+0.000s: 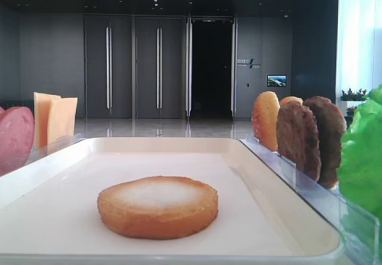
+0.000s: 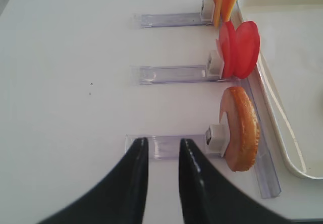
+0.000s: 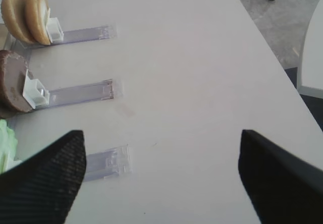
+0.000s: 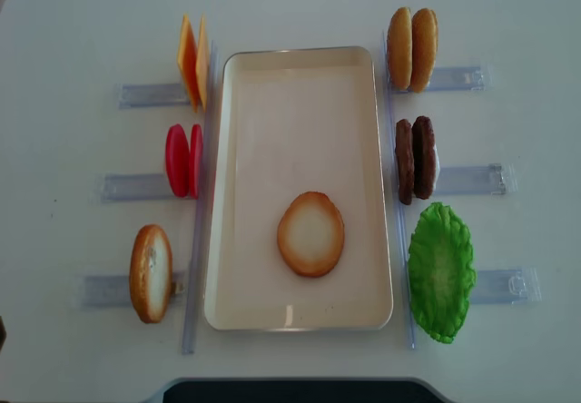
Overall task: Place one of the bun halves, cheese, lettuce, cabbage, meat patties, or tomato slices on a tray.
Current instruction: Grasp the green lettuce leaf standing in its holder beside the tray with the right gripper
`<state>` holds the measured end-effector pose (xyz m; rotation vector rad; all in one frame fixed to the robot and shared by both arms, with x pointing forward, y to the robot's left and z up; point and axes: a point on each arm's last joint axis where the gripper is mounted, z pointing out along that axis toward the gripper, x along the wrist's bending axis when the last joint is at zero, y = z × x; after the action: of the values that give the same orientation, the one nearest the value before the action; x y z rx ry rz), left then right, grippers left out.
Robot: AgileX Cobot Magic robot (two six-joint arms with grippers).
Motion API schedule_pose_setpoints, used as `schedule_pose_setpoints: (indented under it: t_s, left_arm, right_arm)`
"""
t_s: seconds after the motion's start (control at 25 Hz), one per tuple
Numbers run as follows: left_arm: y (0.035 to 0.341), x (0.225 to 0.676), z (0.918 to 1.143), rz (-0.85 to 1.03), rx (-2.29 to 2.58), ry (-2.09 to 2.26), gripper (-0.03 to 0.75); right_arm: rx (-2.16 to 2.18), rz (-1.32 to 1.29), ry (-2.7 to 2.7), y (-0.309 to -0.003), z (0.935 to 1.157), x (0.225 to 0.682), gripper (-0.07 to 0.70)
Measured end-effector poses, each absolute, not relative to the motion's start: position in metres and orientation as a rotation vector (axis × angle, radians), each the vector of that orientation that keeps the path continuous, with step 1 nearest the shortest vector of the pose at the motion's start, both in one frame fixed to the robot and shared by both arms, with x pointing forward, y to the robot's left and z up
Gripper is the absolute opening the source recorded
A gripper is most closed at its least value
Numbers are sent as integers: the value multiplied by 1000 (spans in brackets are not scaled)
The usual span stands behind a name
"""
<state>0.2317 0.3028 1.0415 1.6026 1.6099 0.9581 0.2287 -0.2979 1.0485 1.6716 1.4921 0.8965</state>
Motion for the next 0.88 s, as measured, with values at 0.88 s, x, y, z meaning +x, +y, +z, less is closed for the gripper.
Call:
schedule_pose_setpoints:
  t_s: [0.88]
  left_arm:
    - [303, 232, 1042, 958, 1603, 1610, 0]
  right_arm:
    - [1672, 896, 1492, -298, 1049, 229, 584]
